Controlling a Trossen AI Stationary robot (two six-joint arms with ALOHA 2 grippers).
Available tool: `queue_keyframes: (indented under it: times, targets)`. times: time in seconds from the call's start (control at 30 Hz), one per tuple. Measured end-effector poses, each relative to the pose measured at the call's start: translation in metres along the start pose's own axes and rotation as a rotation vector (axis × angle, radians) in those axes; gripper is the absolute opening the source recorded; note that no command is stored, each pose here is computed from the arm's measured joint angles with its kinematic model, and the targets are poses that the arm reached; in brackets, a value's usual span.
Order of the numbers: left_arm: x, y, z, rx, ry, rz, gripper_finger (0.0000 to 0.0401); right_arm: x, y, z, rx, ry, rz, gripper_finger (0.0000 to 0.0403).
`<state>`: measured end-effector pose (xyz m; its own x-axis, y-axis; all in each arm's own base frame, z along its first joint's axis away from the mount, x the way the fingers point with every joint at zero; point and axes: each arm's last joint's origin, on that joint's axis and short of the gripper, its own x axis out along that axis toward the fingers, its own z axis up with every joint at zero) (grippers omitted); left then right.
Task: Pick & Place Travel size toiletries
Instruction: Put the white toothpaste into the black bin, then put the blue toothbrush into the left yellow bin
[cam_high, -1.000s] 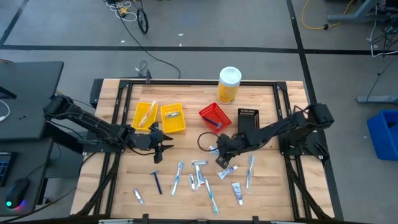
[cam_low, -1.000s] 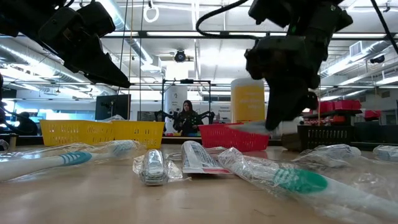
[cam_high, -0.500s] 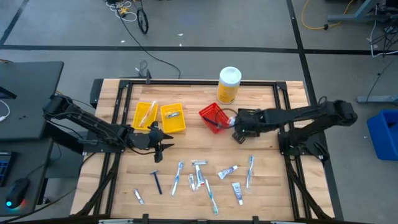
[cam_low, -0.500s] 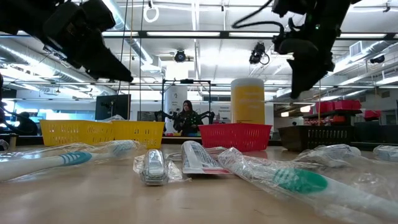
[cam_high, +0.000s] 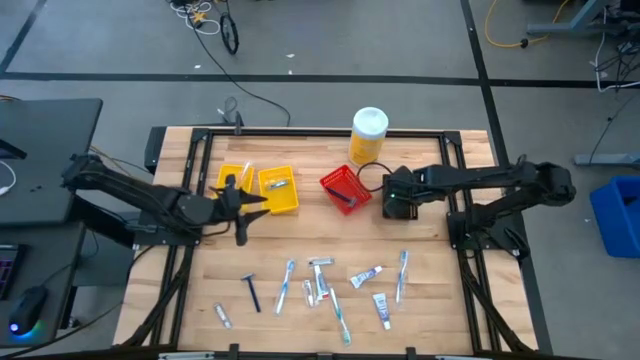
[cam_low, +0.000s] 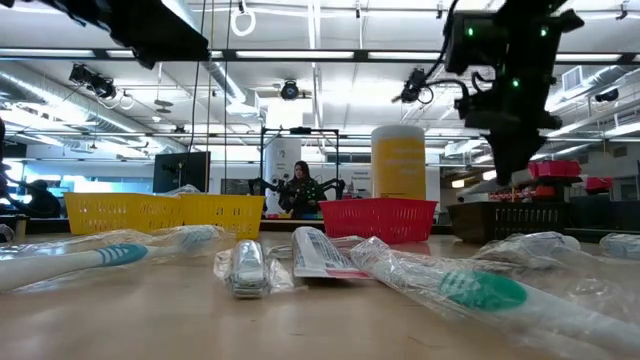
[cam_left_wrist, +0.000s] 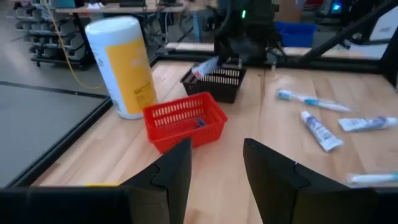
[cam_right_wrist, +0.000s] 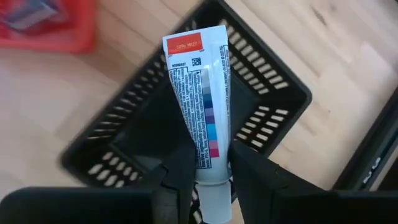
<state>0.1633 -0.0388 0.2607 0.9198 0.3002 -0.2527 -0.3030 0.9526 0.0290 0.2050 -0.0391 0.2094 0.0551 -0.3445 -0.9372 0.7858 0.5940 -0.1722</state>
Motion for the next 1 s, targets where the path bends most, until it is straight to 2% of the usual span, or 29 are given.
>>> queue_keyframes:
  times: [0.3, 0.57, 0.83, 1.0]
  targets:
    - [-0.006, 0.004, 0.000, 0.003, 0.010, -0.003, 0.0153, 0.035, -0.011, -0.009, 0.057, 0.005, -0.011, 0.0102]
    - [-0.006, 0.004, -0.001, 0.002, 0.016, -0.011, 0.0153, 0.055, -0.012, -0.008, 0.082, -0.052, 0.084, 0.0152]
    - [-0.006, 0.004, -0.001, 0.002, 0.016, -0.013, 0.0153, 0.047, -0.011, 0.001, 0.039, -0.071, 0.099, 0.0215]
    - [-0.006, 0.004, -0.001, -0.003, 0.017, -0.016, 0.0153, 0.028, -0.006, 0.017, 0.009, -0.080, 0.173, 0.0228]
